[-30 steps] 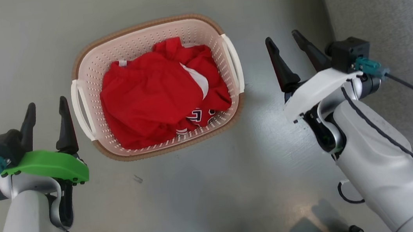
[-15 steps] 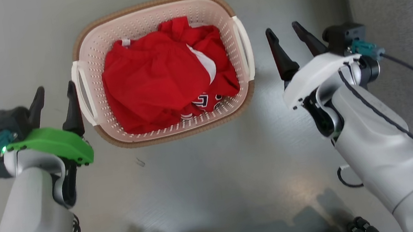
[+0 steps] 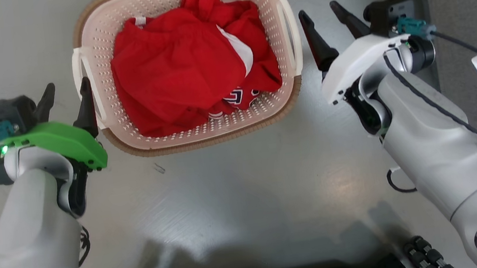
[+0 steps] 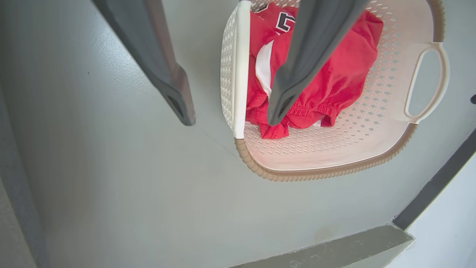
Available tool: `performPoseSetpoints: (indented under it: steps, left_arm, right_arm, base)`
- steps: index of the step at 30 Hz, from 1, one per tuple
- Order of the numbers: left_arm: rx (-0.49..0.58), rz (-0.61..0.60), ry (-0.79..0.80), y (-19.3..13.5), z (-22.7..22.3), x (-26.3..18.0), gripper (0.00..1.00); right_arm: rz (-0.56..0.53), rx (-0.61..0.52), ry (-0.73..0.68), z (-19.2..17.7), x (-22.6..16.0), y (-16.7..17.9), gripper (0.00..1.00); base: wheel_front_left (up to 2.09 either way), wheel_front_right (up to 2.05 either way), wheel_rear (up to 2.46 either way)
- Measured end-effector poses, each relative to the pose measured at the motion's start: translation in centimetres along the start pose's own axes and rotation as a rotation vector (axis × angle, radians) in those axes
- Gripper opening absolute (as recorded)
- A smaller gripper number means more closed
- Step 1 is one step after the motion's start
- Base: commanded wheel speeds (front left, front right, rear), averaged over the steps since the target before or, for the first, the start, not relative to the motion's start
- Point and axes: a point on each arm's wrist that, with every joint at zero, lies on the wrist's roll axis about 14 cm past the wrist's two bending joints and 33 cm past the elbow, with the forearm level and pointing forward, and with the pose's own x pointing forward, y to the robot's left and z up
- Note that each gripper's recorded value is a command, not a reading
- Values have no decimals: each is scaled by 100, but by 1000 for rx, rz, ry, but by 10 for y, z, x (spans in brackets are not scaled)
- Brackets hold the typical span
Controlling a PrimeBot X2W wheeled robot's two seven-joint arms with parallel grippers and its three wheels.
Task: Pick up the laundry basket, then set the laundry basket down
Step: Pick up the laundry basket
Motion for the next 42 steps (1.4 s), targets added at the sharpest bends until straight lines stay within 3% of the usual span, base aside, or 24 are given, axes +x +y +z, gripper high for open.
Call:
performPoseSetpoints:
  steps: [32, 42]
  left_arm:
    - [-26, 42, 227, 25, -56, 32, 100]
    - [-13, 41, 243, 28, -57, 35, 100]
  right_arm:
    - [49, 48, 249, -76, 32, 3, 100]
    - [63, 43, 261, -77, 40, 6, 100]
  base:
    - [0, 0, 0]
    - [0, 0, 0]
